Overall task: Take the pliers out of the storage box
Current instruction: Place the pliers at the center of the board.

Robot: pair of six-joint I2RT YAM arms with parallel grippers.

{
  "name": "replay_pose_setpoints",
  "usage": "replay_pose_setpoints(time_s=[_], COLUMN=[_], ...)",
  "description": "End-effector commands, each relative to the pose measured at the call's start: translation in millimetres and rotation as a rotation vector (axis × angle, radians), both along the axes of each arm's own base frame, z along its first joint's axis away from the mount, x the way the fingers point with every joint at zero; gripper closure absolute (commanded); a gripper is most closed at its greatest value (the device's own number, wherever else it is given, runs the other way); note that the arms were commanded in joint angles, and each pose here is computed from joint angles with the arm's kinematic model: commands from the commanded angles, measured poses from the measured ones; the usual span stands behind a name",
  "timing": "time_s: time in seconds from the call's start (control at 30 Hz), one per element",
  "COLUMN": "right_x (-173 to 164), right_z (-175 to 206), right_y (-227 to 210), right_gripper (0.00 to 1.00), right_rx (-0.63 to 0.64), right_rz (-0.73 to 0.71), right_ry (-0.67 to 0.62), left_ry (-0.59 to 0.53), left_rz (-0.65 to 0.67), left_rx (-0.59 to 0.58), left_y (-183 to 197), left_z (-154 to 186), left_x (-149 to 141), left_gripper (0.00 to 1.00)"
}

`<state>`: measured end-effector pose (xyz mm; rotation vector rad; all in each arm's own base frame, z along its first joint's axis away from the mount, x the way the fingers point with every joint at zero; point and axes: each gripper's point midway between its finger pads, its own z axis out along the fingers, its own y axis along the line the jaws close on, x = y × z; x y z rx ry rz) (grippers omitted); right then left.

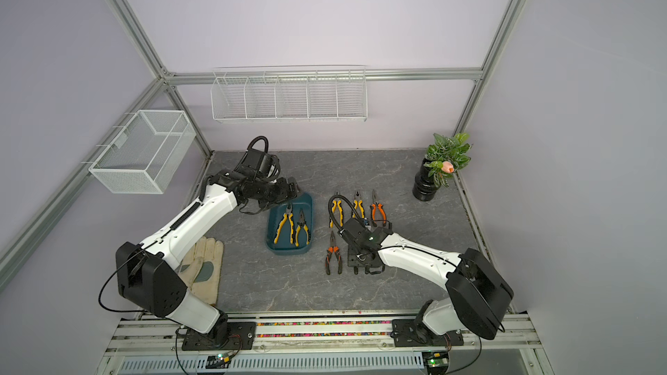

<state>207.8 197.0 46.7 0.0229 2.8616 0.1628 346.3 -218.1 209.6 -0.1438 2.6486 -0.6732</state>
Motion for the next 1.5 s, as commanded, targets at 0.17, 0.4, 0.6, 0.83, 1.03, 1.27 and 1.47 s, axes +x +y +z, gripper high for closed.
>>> replay_pose_setpoints(time_s=[0.17,0.4,0.6,0.83,1.03,1.27,1.47], right_x=[12,8,2,2,5,4,3], right_z=[-5,-18,-34,-41,-43,-49,-54], right_y=[6,1,14,14,14,13,11], right_gripper=[0.93,0.92,0.88,0.85,0.73,0.61,0.55], right_rx=[0.027,-0.027,-0.013,-0.015,-0.012,-0.009,-0.011], right_rz=[-0.009,0.039,0.139,0.154,0.142,0.134,0.127], right_ry=[-0.005,0.036,0.106,0.129,0.139,0.153,0.165], left_ry=[-0.016,-0.011,-0.001,-0.005,-0.008,-0.006,-0.006], left_rz=[0.015,0.012,0.007,0.005,0.005,0.003,0.001], left_rx=[0.005,0.002,-0.008,-0.006,-0.004,-0.003,-0.006], left_y=[5,3,1,1,1,0,-1], left_z=[5,4,2,5,7,8,9], left_x=[-3,-1,-1,0,0,0,1], left_gripper=[0.08,0.08,0.08,0.09,0.08,0.09,0.09])
